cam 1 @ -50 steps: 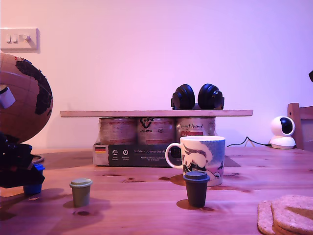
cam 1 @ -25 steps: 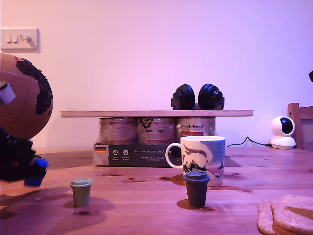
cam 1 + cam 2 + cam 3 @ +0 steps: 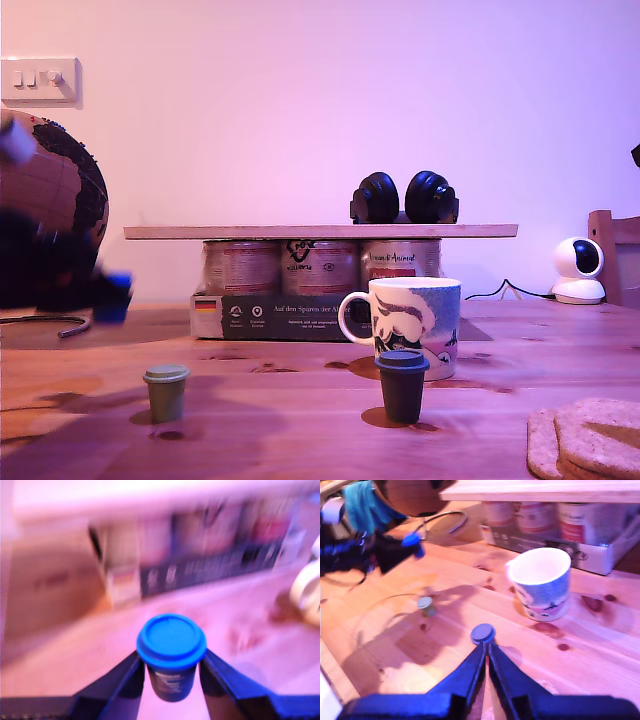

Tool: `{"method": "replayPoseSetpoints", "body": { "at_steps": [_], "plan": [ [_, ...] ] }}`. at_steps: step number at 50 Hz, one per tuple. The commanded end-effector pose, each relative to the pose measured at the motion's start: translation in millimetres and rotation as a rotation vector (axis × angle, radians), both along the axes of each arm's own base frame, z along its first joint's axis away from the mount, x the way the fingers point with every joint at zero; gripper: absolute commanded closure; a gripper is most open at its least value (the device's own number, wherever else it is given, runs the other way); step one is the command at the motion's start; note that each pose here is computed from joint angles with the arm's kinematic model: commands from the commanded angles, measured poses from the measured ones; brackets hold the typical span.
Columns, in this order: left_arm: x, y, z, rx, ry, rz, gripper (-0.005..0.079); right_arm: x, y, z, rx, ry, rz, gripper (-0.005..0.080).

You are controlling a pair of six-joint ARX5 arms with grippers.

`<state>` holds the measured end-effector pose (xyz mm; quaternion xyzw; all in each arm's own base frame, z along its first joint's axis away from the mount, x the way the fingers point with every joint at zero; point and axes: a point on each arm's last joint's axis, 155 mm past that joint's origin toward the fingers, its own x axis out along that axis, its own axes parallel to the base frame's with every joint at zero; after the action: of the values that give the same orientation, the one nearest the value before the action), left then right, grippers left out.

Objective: Pick up the blue coffee capsule and place it on the shelf behind you

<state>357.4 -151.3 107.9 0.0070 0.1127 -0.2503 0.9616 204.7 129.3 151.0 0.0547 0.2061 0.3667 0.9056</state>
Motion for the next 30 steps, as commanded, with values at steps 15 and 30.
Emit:
{"method": "replayPoseSetpoints", "body": {
  "at_steps": [15,30],
  "plan": [
    [38.8,-21.4,71.7,-0.039,-0.113,-0.021,0.0457,8.8,0.2,12.4,-0.002,-0.089,-0.002,0.0765],
    [61.6,-28.8,111.0,-0.007,-0.163,-0.026,0.0457,20.8,-2.2,42.5,-0.021,-0.262,-0.016,0.0765]
  ]
}}
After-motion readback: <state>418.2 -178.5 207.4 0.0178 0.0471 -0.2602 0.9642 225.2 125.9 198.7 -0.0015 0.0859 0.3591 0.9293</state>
